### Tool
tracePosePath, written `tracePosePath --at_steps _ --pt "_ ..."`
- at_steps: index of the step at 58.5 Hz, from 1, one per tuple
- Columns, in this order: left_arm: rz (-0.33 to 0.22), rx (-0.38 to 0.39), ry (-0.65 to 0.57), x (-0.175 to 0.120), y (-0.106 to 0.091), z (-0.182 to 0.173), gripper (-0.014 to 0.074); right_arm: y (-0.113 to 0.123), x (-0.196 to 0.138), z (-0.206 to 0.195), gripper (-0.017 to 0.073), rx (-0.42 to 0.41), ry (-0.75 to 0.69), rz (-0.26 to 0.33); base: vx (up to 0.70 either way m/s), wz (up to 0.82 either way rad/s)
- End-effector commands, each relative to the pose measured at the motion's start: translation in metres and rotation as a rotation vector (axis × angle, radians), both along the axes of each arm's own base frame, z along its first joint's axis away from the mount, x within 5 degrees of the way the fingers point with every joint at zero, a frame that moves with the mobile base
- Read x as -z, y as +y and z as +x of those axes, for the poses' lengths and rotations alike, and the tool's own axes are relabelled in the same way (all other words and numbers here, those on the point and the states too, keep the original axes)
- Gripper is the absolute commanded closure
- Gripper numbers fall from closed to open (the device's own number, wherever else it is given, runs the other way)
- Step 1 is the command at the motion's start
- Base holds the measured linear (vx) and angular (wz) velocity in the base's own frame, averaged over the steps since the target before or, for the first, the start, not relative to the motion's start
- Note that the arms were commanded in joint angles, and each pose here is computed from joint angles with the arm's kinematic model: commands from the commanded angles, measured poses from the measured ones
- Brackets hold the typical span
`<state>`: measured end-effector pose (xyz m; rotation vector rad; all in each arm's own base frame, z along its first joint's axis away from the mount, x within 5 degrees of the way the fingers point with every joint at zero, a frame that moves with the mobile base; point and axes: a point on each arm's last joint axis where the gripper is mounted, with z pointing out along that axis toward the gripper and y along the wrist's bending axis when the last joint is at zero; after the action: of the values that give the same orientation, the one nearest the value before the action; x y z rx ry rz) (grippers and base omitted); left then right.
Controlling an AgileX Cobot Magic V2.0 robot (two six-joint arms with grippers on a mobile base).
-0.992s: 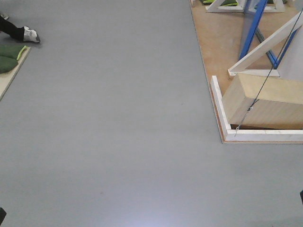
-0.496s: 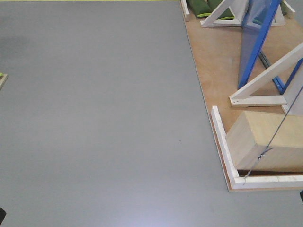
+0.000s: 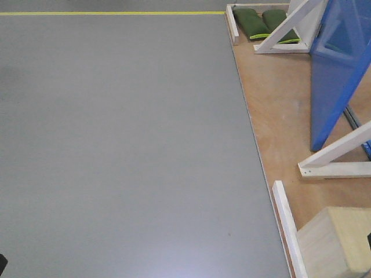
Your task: Move to blue door and open it
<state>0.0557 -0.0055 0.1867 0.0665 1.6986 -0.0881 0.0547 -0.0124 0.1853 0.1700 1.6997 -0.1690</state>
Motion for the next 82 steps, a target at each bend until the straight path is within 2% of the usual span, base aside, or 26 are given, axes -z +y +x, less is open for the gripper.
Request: tracePosePath --at_steps 1,44,82 --pt "-0.024 0.002 -0.118 -0.0166 0.0000 -0.0013 0.0521 0.0002 -0.0069 0.0006 0.0561 -0.003 -0.082 -0.024 0.66 -0.02" --pt "-0.024 0.002 -0.118 -0.0166 0.0000 -0.0013 0.0521 0.0002 -0.0069 0.0006 0.0561 -0.003 -0.082 -0.024 0.57 -0.02" --pt "-0.024 0.002 -0.118 -0.0166 0.0000 -0.0013 0.0521 0.0002 -0.0067 0.0006 0.0561 -0.003 -0.080 -0.024 0.35 -0.03"
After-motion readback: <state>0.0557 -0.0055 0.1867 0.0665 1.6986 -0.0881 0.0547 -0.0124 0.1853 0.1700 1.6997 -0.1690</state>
